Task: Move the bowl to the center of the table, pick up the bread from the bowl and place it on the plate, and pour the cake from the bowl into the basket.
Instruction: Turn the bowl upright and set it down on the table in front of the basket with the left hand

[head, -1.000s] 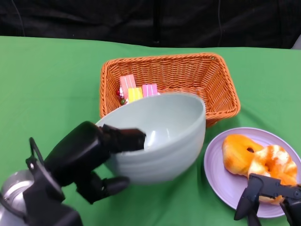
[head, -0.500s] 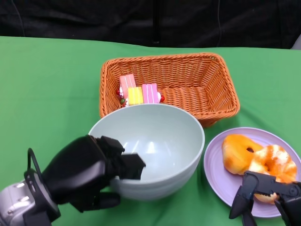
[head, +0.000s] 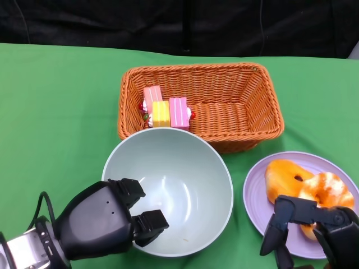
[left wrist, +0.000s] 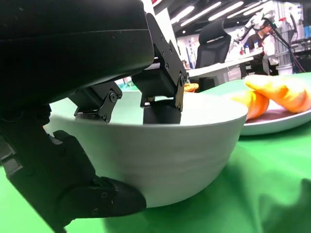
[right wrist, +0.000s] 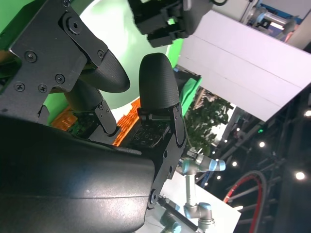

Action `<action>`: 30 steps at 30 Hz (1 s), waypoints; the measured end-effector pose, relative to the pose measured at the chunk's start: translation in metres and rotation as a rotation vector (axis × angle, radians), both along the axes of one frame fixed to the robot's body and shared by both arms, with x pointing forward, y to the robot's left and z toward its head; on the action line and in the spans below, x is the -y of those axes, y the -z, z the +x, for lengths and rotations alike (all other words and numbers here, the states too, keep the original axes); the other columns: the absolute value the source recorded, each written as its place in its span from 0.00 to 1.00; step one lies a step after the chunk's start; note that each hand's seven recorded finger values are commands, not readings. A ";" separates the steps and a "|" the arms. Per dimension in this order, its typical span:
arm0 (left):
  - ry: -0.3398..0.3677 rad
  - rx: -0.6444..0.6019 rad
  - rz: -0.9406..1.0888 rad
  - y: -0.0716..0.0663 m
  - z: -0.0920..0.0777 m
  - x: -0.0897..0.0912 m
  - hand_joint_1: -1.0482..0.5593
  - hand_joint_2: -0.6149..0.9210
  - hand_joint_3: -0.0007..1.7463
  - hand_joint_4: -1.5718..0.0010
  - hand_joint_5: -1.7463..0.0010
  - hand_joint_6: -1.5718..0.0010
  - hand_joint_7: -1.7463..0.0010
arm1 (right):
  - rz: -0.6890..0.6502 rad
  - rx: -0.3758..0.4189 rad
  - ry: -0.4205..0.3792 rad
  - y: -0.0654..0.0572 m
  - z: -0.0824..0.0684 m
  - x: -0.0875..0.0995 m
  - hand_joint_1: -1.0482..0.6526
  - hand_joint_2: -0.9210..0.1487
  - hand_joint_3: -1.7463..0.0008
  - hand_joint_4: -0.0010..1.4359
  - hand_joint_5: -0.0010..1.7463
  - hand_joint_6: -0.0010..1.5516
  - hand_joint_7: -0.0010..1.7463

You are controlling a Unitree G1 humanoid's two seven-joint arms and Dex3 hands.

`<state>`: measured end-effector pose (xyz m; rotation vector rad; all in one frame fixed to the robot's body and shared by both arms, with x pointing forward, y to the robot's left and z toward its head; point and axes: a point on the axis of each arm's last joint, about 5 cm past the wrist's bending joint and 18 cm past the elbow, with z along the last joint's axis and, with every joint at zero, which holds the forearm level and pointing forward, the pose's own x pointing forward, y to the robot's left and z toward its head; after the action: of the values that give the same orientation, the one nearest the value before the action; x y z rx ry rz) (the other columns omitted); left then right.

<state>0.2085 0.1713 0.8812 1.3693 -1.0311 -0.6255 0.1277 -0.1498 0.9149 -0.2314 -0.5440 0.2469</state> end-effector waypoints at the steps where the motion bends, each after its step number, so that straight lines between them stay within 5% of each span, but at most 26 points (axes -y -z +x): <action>1: -0.009 0.004 0.027 0.002 0.002 0.000 0.45 0.86 0.11 0.37 0.00 0.39 0.38 | 0.005 0.001 -0.009 -0.001 0.002 -0.002 0.58 0.70 0.00 0.65 1.00 0.57 0.83; 4: -0.034 -0.003 0.095 0.010 0.002 0.001 0.44 0.89 0.05 0.38 0.00 0.37 0.47 | 0.029 0.008 -0.038 -0.004 0.006 -0.011 0.59 0.71 0.00 0.65 0.99 0.57 0.83; 15: -0.030 0.015 0.153 0.014 0.004 0.004 0.42 0.92 0.02 0.40 0.00 0.37 0.53 | 0.069 0.014 -0.056 -0.008 0.012 -0.022 0.59 0.70 0.00 0.65 0.99 0.57 0.84; 17: -0.039 -0.046 0.147 0.011 0.003 0.005 0.41 0.96 0.01 0.52 0.11 0.43 0.66 | 0.074 0.013 -0.054 -0.008 0.012 -0.023 0.60 0.70 0.00 0.65 0.99 0.57 0.84; 21: -0.054 -0.230 0.185 -0.004 -0.002 0.004 0.39 0.99 0.00 0.60 0.55 0.50 0.94 | 0.087 0.002 -0.053 -0.006 0.012 -0.025 0.60 0.68 0.00 0.65 0.99 0.56 0.84; 25: -0.060 -0.297 0.226 -0.010 -0.006 0.005 0.31 1.00 0.04 0.66 0.70 0.59 0.99 | 0.092 -0.003 -0.054 -0.005 0.012 -0.026 0.60 0.68 0.00 0.65 0.99 0.56 0.84; 30: -0.083 -0.311 0.276 -0.015 -0.008 0.006 0.23 1.00 0.11 0.74 0.76 0.68 1.00 | 0.096 -0.006 -0.049 -0.004 0.012 -0.026 0.60 0.68 0.00 0.66 0.99 0.56 0.84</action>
<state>0.2007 0.1654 0.8967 1.4867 -0.6526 -0.9111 0.1394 -0.1236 0.9193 -0.1245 -0.5548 0.2684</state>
